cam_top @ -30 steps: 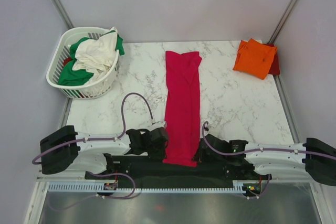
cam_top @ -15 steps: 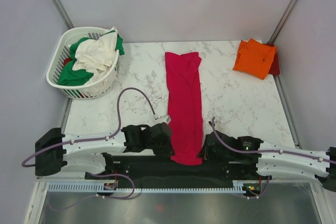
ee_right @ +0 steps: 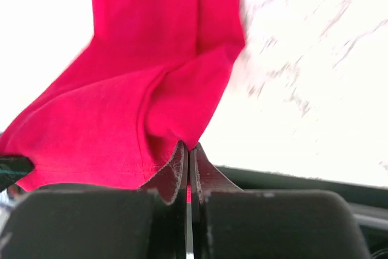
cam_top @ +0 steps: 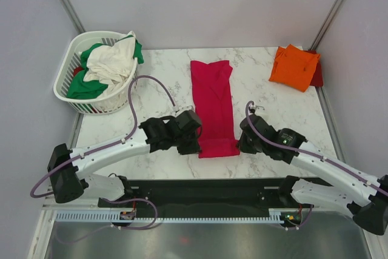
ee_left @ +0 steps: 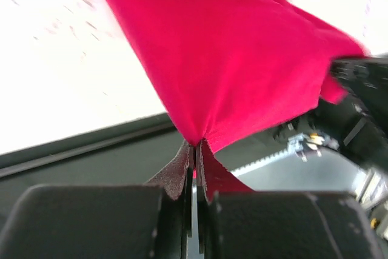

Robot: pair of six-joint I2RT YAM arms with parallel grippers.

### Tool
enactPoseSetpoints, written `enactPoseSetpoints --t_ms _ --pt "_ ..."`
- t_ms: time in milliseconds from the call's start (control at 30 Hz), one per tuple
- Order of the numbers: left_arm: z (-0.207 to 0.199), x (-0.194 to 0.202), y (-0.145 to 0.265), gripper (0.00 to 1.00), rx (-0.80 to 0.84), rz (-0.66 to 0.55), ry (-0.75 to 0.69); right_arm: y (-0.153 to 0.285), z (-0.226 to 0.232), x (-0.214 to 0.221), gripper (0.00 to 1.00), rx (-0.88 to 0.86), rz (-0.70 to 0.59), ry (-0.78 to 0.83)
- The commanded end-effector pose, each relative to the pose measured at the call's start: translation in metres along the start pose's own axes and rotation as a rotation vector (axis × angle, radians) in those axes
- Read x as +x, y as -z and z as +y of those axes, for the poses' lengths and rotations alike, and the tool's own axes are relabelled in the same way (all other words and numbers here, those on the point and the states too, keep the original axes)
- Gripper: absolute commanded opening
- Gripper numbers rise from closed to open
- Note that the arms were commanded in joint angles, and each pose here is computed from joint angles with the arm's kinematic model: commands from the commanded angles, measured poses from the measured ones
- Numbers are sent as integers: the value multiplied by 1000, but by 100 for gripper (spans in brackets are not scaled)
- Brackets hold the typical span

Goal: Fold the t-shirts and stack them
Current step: Fold the tshirt

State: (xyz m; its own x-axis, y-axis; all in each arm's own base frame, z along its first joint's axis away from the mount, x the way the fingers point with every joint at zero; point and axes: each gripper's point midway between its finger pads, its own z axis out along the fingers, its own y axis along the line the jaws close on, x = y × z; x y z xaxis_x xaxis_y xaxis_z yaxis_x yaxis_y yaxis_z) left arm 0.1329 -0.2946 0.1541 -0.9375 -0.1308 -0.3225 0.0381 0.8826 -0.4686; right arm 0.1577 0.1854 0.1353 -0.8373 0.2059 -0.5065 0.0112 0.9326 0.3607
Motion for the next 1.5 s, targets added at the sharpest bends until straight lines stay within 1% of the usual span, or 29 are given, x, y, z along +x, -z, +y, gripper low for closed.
enactPoseSetpoints --t_ms 0,33,67,133,167,233,267,300,333,367,433,467,600,833,1033,1233,1300,1333,1367,1400,1433,1467 --pt "11 -19 -5 2 -64 25 -47 -3 -4 -33 0 27 -23 104" --pt "10 -22 -7 2 -58 42 -58 -10 -3 -34 0 35 2 113" --pt "6 -35 -7 2 -50 28 -42 -10 0 -42 0 30 -5 131" --pt "8 -45 -16 2 -70 38 -57 -18 -4 -51 0 59 1 129" --pt "6 -57 -17 2 -66 25 -47 -20 0 -57 0 43 -4 127" --pt "6 -64 -28 2 -74 55 -62 -29 -5 -68 0 58 -1 125" --pt "2 -77 -28 2 -62 42 -53 -31 -2 -73 0 47 0 124" --pt "4 -80 -37 2 -82 53 -44 -33 -5 -80 0 50 -2 120" --pt "3 -82 -40 2 -75 65 -70 -39 -6 -82 0 55 8 122" --pt "-1 -93 -40 2 -63 53 -69 -41 -5 -88 0 52 2 121" --pt "2 -100 -52 3 -78 75 -89 -50 -7 -96 0 56 13 127" --pt "2 -110 -54 2 -78 67 -80 -51 -4 -103 0 50 5 125" --pt "7 -126 -64 2 -96 75 -81 -71 -1 -119 0 49 39 132" --pt "21 -153 -72 2 -126 61 -63 -95 6 -144 0 48 46 144" --pt "38 -174 -88 3 -160 67 -54 -122 -1 -157 0 60 79 128" --pt "48 -190 -118 3 -168 105 -64 -155 -20 -165 0 114 114 99" --pt "51 -195 -127 6 -167 115 -70 -167 -30 -165 13 134 128 79" --pt "53 -199 -136 8 -164 127 -62 -169 -31 -172 23 143 112 62" --pt "53 -202 -138 12 -157 129 -62 -170 -33 -175 52 157 103 59" --pt "55 -206 -142 17 -158 132 -62 -174 -39 -182 68 177 81 53" --pt "58 -217 -145 34 -161 118 -51 -174 -36 -195 88 176 55 50" --pt "59 -223 -146 42 -159 112 -45 -174 -38 -204 93 190 33 46"
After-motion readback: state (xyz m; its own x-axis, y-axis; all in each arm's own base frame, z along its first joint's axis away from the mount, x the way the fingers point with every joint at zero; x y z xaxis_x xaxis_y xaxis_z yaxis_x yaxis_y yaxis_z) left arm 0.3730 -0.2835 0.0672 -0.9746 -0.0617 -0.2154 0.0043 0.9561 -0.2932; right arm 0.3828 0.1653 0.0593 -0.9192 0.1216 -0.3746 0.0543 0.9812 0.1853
